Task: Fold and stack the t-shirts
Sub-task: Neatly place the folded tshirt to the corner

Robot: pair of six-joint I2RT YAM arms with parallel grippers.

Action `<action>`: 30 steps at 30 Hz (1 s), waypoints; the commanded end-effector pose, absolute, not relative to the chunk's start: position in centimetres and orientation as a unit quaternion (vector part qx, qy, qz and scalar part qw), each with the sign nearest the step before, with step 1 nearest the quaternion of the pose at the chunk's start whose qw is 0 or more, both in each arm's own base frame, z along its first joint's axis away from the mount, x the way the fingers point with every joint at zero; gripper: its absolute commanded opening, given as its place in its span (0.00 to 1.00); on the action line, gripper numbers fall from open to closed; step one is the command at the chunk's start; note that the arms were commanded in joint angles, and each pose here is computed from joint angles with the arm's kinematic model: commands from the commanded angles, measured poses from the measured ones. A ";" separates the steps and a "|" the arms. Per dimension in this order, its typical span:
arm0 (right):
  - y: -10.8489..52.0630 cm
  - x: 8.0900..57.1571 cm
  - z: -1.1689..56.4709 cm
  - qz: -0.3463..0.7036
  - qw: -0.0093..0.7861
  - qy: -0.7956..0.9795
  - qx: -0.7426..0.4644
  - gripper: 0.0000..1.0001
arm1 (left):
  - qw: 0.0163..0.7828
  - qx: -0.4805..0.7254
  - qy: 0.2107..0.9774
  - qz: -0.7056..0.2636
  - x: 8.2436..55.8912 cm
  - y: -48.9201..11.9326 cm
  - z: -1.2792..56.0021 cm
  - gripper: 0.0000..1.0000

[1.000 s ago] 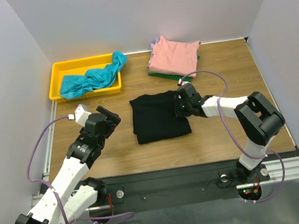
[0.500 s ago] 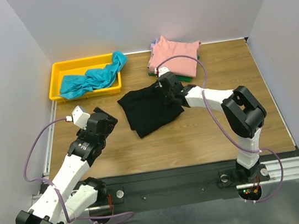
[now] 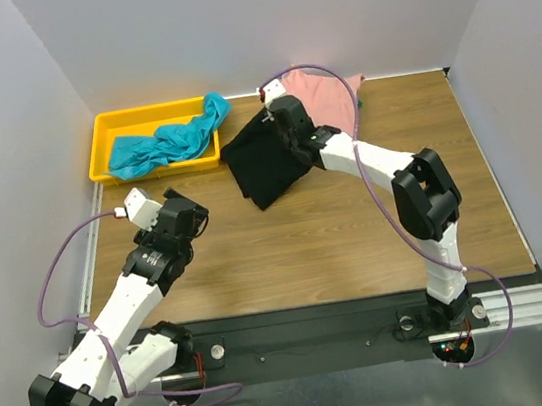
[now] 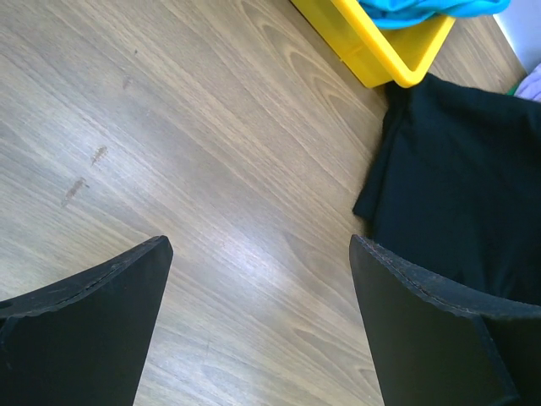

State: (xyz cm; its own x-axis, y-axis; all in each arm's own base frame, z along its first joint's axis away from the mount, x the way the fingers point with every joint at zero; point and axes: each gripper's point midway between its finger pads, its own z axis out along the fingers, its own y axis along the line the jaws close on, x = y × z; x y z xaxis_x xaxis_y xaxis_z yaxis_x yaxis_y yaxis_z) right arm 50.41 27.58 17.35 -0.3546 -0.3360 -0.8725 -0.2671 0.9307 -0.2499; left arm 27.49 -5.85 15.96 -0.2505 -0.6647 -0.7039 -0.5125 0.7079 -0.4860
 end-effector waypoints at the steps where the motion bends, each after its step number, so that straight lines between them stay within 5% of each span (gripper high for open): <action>1: 26.7 53.8 24.7 -0.069 0.616 0.775 -0.120 0.00 | 0.512 -0.393 0.760 -0.081 28.0 -5.0 18.4 0.98; 23: 20.3 61.6 37.5 0.073 0.707 0.698 0.086 0.00 | 0.527 -0.388 0.749 -0.102 28.4 -5.3 20.1 0.98; 30: 15.5 62.1 33.2 0.082 0.658 0.743 0.089 0.00 | 0.524 -0.383 0.753 -0.104 28.8 -5.7 19.9 0.98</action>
State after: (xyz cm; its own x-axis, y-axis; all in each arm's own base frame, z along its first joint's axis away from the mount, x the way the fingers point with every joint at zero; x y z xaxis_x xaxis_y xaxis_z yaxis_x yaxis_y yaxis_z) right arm 62.77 18.48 28.67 -0.1870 0.1467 -0.9713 0.0278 0.9892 0.1440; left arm 27.87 -5.87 17.50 -0.2170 -0.6754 -0.7048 -0.4915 0.6994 -0.5189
